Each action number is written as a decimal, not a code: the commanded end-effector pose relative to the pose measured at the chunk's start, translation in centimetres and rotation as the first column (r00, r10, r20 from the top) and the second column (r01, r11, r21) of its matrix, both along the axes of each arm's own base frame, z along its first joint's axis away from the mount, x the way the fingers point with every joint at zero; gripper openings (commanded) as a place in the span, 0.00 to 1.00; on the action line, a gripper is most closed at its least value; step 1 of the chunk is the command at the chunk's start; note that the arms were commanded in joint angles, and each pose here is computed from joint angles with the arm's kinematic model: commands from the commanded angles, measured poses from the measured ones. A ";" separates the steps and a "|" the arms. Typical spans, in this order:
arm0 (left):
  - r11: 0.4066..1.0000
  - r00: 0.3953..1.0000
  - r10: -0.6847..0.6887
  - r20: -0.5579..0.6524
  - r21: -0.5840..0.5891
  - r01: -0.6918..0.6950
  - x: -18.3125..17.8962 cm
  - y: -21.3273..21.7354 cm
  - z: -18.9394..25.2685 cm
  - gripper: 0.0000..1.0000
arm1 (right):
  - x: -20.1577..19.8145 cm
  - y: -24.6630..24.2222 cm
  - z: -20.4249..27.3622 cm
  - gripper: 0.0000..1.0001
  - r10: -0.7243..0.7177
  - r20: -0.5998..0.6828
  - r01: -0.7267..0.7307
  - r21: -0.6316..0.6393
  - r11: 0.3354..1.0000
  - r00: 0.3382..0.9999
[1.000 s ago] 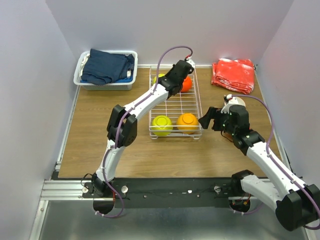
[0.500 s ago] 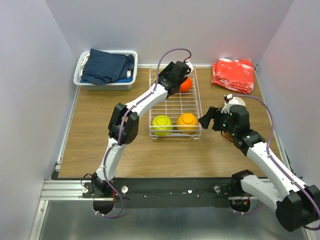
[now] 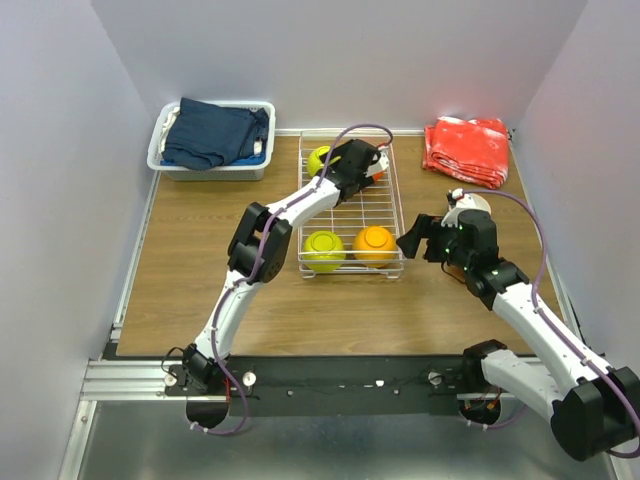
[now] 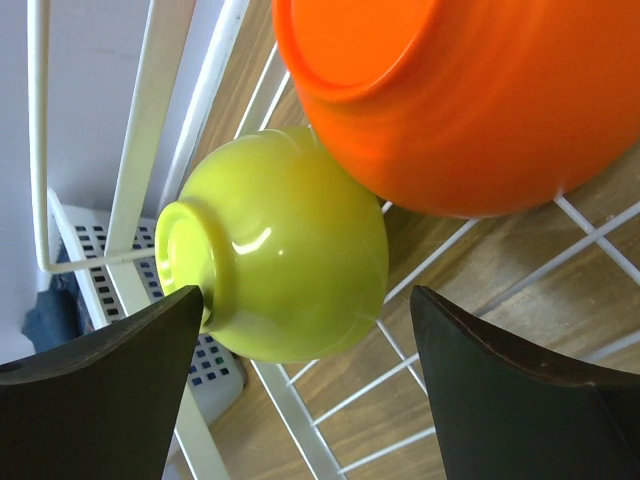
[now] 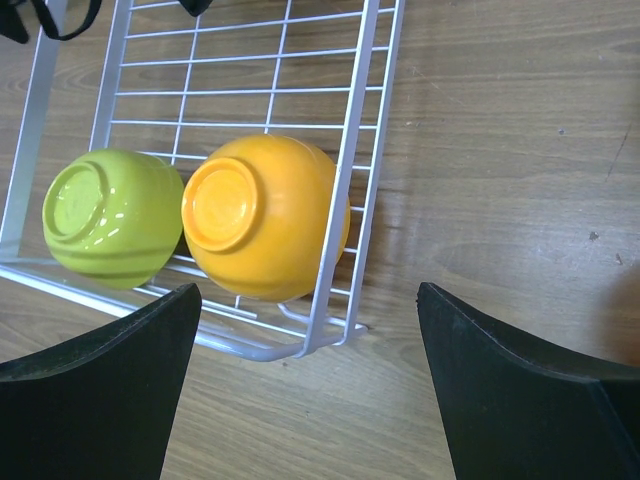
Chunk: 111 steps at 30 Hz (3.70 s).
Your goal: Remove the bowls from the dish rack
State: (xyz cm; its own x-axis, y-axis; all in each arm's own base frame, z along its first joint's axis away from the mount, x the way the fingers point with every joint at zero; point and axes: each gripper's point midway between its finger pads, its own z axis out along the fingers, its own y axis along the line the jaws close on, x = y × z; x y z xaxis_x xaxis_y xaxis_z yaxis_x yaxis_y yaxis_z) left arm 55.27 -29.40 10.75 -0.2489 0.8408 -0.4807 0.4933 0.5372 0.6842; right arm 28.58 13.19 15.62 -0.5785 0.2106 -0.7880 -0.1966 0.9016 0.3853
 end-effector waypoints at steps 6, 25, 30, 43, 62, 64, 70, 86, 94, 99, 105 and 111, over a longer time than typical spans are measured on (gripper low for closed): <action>0.986 1.000 -0.024 0.019 0.163 0.021 1.6 1.1 -2.4 0.93 | -0.2 0.0 -0.6 0.97 0.014 -0.012 -0.014 -0.015 1.000 1.000; 0.997 0.993 0.060 0.098 -0.054 -0.055 2.0 0.4 3.8 0.96 | 0.0 0.4 -0.3 0.97 0.017 -0.030 -0.017 -0.003 1.000 0.999; 0.984 0.986 0.105 0.128 -0.158 -0.084 2.1 0.0 5.5 0.97 | 0.0 0.3 -0.4 0.97 0.018 -0.031 -0.018 -0.009 1.000 0.999; 0.961 0.974 0.143 0.179 -0.262 -0.093 2.9 -0.8 6.2 0.96 | -0.1 0.4 -0.8 0.97 0.021 -0.039 -0.021 -0.004 1.000 0.999; 0.987 0.989 0.134 0.056 -0.099 -0.128 2.3 0.2 -1.7 0.97 | -0.2 0.5 -1.1 0.97 0.021 -0.044 -0.021 0.000 1.000 0.999; 0.988 0.990 0.136 0.043 -0.084 -0.132 2.2 0.3 -2.1 0.96 | -0.2 0.4 -1.2 0.97 0.020 -0.046 -0.020 -0.001 1.000 0.999; 0.981 0.980 0.189 0.067 0.020 -0.191 2.6 1.9 -3.6 0.99 | -0.2 0.4 -1.2 0.97 0.018 -0.045 -0.018 0.000 1.000 0.999; 0.975 0.966 0.219 0.141 0.008 -0.222 2.2 2.9 0.9 0.74 | -0.1 0.4 -1.0 0.97 0.017 -0.034 -0.017 0.001 1.000 0.999; 0.977 0.965 0.209 0.155 -0.075 -0.200 1.3 2.4 4.8 0.56 | -0.1 0.4 0.0 0.97 0.017 -0.014 -0.017 0.005 1.000 1.000; 0.968 0.964 0.224 0.147 -0.152 -0.201 0.7 2.2 6.4 0.41 | 0.0 0.5 0.3 0.97 0.020 -0.005 -0.020 0.012 1.000 1.000; 0.937 0.952 0.275 0.134 -0.262 -0.233 -0.1 2.3 8.6 0.33 | 0.1 1.0 0.7 0.97 0.035 0.009 -0.035 0.039 0.999 0.999; 0.873 0.955 0.283 0.087 -0.437 -0.218 -1.5 1.4 11.9 0.27 | 0.9 1.6 1.3 0.97 0.054 0.026 -0.055 0.050 0.997 0.998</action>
State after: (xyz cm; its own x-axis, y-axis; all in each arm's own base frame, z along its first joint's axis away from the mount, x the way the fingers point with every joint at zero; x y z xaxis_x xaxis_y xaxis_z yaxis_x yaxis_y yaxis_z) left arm 54.96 -27.67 16.69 -0.3604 0.6407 -0.6780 0.2506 0.7666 0.5912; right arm 28.55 13.74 15.16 -0.5999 0.2071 -0.7728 -0.2092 0.8917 0.4014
